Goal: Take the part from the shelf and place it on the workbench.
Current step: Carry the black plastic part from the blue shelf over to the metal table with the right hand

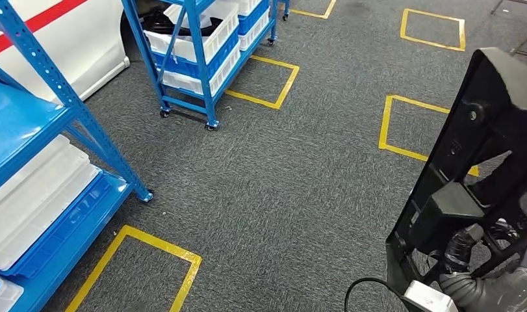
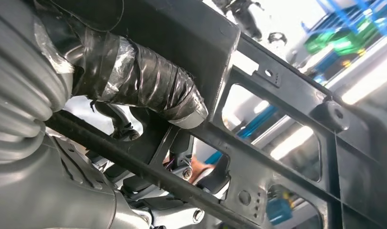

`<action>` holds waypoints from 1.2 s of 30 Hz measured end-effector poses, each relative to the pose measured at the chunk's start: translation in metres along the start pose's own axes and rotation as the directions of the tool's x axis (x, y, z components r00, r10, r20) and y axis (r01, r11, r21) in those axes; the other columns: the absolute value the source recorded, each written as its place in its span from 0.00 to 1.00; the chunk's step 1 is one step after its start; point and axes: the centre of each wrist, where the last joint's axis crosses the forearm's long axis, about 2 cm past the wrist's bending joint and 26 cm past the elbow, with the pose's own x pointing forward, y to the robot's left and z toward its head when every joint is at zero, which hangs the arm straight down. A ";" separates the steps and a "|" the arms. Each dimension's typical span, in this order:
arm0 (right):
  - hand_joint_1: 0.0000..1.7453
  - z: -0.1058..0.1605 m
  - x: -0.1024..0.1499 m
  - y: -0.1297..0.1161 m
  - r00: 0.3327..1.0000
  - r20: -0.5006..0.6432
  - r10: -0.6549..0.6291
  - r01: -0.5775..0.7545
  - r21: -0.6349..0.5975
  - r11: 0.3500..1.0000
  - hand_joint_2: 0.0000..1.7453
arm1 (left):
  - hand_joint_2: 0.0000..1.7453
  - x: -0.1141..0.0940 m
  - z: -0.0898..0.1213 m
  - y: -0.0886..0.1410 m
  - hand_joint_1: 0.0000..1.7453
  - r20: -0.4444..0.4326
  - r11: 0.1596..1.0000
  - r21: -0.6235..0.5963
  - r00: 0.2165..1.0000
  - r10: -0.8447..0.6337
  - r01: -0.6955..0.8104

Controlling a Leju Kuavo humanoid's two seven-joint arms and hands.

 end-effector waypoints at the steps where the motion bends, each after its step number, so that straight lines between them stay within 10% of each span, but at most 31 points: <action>1: 1.00 0.000 0.000 0.000 1.000 0.000 0.000 0.000 -0.001 1.000 1.00 | 1.00 -0.001 0.000 0.000 0.00 -0.002 1.000 0.000 1.000 0.000 0.000; 36: 1.00 0.002 -0.002 -0.003 1.000 -0.030 -0.006 0.006 -0.028 1.000 1.00 | 1.00 0.000 0.000 0.000 0.00 -0.005 1.000 -0.008 1.000 0.013 -0.013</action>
